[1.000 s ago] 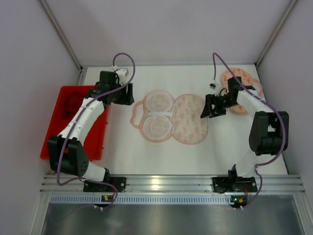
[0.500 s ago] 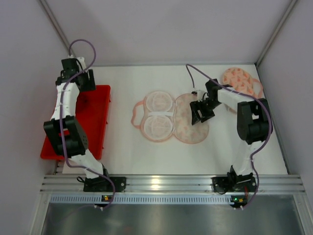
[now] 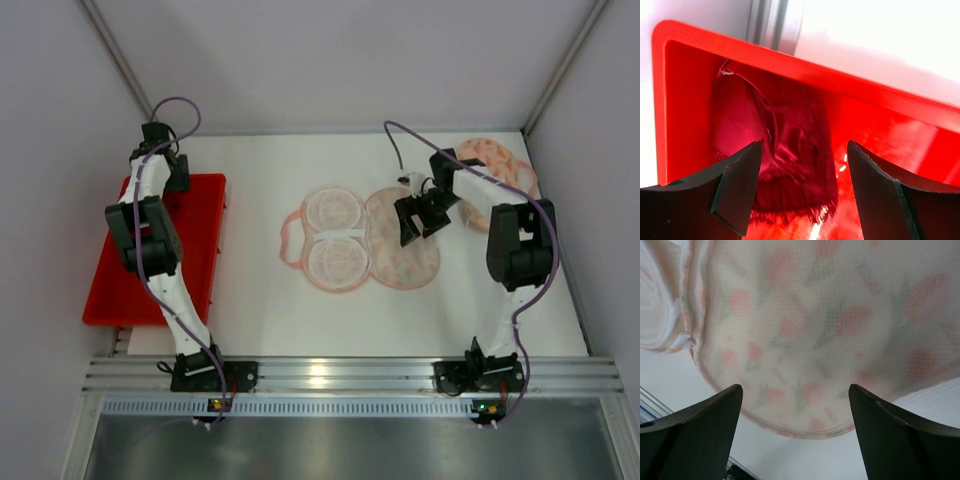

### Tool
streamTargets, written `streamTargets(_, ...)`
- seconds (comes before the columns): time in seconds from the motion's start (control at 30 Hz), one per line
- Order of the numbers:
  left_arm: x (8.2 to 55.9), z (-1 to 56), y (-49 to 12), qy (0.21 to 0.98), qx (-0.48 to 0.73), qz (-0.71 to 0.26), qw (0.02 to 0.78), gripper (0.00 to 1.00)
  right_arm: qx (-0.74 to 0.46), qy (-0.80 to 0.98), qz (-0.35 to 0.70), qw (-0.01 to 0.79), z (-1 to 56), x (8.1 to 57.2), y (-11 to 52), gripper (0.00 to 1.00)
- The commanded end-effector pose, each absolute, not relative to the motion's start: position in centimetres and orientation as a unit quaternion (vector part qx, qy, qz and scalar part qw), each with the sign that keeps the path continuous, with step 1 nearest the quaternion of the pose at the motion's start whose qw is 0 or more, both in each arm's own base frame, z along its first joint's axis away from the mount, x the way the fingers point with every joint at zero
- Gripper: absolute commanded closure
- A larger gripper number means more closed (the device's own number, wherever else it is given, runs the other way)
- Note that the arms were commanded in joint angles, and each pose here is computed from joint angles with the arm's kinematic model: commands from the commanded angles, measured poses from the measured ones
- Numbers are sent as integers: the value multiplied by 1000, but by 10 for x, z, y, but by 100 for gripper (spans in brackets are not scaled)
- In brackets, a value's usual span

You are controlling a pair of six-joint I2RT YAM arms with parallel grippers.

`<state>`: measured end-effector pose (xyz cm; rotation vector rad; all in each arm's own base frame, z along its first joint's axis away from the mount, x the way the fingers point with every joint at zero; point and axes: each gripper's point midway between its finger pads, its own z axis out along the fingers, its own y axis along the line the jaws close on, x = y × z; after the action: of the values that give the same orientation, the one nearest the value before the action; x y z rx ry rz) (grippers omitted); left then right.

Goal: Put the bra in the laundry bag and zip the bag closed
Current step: Adjust the laundry bag at the center of the board, then pick up the bra from the bin.

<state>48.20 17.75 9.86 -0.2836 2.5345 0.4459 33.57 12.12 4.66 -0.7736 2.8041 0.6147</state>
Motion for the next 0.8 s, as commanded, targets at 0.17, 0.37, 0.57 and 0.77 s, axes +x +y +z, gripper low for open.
streamTargets(0.17, 476, 96, 205, 932, -116, 224, 260, 30, -277, 909, 265, 165, 132, 348, 143, 10)
streamTargets(0.37, 455, 74, 204, 944, -108, 211, 230, 49, -273, 905, 277, 175, 148, 341, 146, 9)
streamTargets(0.57, 447, 79, 197, 947, -97, 199, 232, 94, -274, 901, 279, 186, 164, 341, 147, 9)
streamTargets(0.77, 444, 142, 179, 935, -69, 170, 305, 100, -269, 897, 289, 200, 179, 340, 149, 9)
